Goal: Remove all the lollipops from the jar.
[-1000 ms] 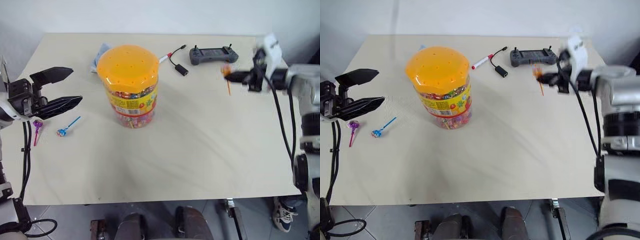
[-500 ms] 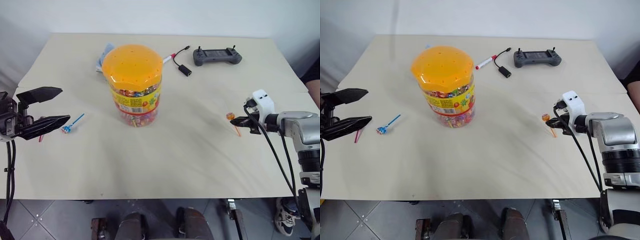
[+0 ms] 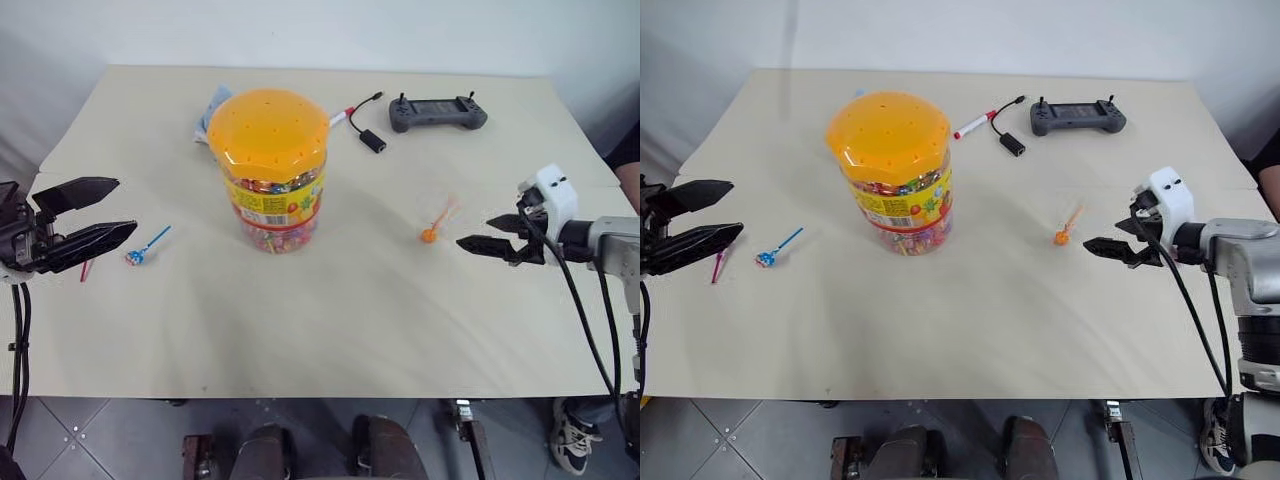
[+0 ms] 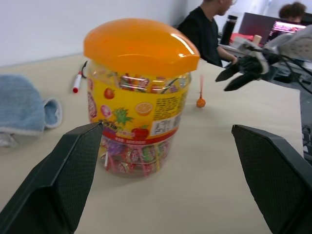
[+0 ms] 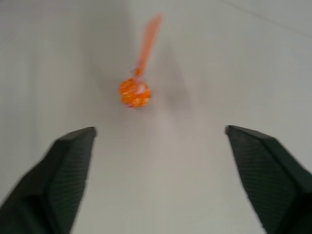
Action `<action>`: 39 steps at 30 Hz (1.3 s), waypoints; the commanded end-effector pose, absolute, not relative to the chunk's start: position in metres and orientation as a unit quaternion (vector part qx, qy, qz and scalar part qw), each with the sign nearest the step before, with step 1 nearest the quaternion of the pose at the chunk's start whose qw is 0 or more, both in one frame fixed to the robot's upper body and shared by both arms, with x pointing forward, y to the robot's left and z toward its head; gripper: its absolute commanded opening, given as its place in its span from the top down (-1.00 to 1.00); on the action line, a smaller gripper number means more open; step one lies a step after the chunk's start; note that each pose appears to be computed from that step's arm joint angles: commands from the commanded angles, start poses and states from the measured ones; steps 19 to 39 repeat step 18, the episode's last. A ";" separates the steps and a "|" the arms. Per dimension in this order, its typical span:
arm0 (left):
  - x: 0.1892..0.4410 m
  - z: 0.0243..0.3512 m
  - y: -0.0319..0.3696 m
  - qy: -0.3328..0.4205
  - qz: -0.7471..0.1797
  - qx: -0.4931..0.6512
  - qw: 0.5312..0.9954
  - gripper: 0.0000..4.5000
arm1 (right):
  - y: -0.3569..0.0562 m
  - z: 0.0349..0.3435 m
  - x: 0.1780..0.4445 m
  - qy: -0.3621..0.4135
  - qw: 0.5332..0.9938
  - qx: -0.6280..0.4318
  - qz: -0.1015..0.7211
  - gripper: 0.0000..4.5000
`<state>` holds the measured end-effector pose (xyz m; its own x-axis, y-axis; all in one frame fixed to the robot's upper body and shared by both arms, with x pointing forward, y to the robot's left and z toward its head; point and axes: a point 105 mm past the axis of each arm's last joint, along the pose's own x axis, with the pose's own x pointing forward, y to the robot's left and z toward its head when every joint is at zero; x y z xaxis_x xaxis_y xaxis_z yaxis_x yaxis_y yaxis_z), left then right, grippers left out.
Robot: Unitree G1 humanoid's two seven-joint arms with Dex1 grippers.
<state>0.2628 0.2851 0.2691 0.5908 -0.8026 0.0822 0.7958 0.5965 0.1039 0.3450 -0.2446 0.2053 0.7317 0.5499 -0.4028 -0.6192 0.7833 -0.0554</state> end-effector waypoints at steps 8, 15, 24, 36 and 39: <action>0.270 0.243 0.300 -0.025 -0.372 0.011 0.928 -1.00 | -0.171 0.191 0.281 0.057 0.753 -0.225 0.616 -0.99; 0.255 0.219 0.304 -0.018 -0.347 0.012 0.938 -1.00 | -0.178 0.166 0.306 0.056 0.784 -0.194 0.587 -0.99; 0.251 0.215 0.305 -0.032 -0.328 0.060 0.942 -1.00 | -0.181 0.161 0.313 0.052 0.799 -0.186 0.569 -0.99; 0.251 0.215 0.305 -0.032 -0.328 0.060 0.942 -1.00 | -0.181 0.161 0.313 0.052 0.799 -0.186 0.569 -0.99; 0.251 0.215 0.305 -0.032 -0.328 0.060 0.942 -1.00 | -0.181 0.161 0.313 0.052 0.799 -0.186 0.569 -0.99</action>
